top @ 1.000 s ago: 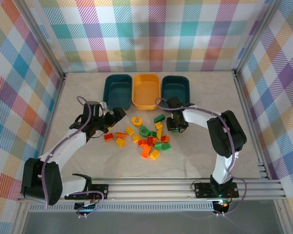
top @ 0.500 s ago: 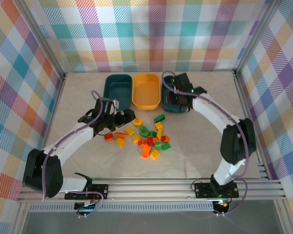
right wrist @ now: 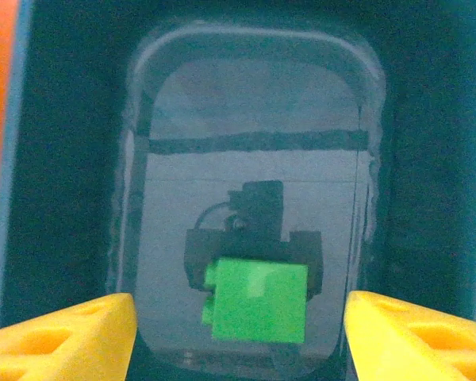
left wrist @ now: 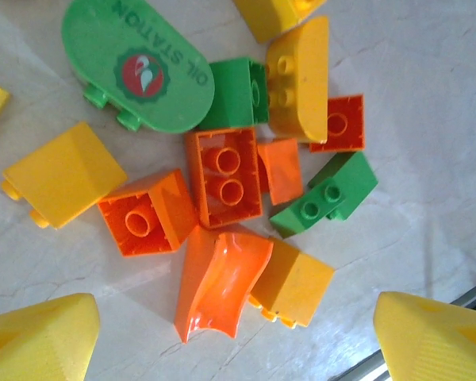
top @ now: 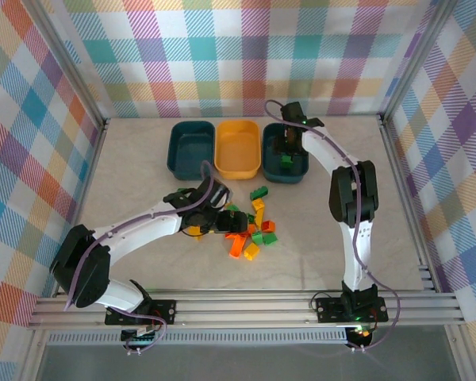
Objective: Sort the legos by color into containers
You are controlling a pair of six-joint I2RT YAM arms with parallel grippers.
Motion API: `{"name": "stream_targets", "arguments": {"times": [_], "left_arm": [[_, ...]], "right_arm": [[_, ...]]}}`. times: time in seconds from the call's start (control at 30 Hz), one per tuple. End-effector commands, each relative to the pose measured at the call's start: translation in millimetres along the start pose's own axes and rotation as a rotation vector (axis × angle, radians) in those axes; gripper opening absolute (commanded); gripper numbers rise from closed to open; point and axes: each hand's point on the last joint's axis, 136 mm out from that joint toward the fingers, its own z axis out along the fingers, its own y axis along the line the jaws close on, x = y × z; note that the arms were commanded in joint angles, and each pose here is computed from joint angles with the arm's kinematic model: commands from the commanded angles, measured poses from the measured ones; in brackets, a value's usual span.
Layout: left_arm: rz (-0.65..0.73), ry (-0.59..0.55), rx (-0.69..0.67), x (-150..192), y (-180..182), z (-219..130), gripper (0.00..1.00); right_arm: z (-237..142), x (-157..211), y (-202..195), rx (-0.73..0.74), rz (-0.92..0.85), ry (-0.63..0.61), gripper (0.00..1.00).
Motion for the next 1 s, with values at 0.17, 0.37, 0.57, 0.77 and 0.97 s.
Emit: {"name": "stream_targets", "arguments": {"times": [0.17,0.37,0.57,0.77,0.97], "left_arm": [[0.095,0.091,-0.084,38,10,21,0.86],[0.186,0.146,-0.122,56,2,43,0.77],[0.198,0.125,-0.186,49,11,56,0.73],[0.206,0.08,-0.178,38,6,63,0.68],[0.221,0.117,-0.166,39,1,77,0.69]], "right_arm": [[-91,6,2,-0.096,0.041,-0.171,0.73],[-85,82,-10,-0.125,0.107,-0.101,0.73],[-75,138,-23,-0.109,0.12,-0.007,0.72],[-74,154,-28,-0.096,0.114,0.018,0.72],[-79,148,-28,-0.096,0.109,0.0,0.72]]}}
